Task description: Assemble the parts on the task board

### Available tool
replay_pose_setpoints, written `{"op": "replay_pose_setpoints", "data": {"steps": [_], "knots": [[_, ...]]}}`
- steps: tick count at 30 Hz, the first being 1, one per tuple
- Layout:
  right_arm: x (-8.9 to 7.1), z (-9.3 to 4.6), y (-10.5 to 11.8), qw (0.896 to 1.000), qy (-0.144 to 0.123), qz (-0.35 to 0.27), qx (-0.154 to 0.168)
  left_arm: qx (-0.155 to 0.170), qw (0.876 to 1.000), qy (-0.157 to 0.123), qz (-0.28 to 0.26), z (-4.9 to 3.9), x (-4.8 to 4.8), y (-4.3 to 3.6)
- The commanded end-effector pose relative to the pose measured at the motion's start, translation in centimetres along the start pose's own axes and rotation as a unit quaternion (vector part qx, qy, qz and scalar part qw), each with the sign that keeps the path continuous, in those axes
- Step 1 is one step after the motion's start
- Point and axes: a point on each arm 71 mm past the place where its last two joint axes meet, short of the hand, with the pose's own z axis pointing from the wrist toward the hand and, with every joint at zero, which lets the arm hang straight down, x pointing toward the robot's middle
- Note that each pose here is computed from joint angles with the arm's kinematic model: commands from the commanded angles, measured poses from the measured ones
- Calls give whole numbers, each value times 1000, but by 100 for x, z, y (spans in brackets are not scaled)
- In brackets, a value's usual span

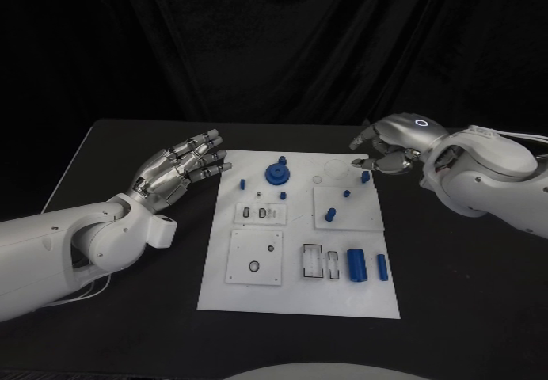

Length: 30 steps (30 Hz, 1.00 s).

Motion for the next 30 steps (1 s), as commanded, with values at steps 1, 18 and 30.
{"op": "replay_pose_setpoints", "data": {"steps": [1, 18, 30], "knots": [[52, -118, -130, 999, -17, 10, 32, 72, 997, 6, -5, -6, 21, -95], [236, -300, -420, 997, -18, 11, 79, 71, 997, 7, -6, -9, 15, -84], [439, -283, -417, 996, 9, 14, 84, 70, 997, 7, -7, -16, 8, -81]]}}
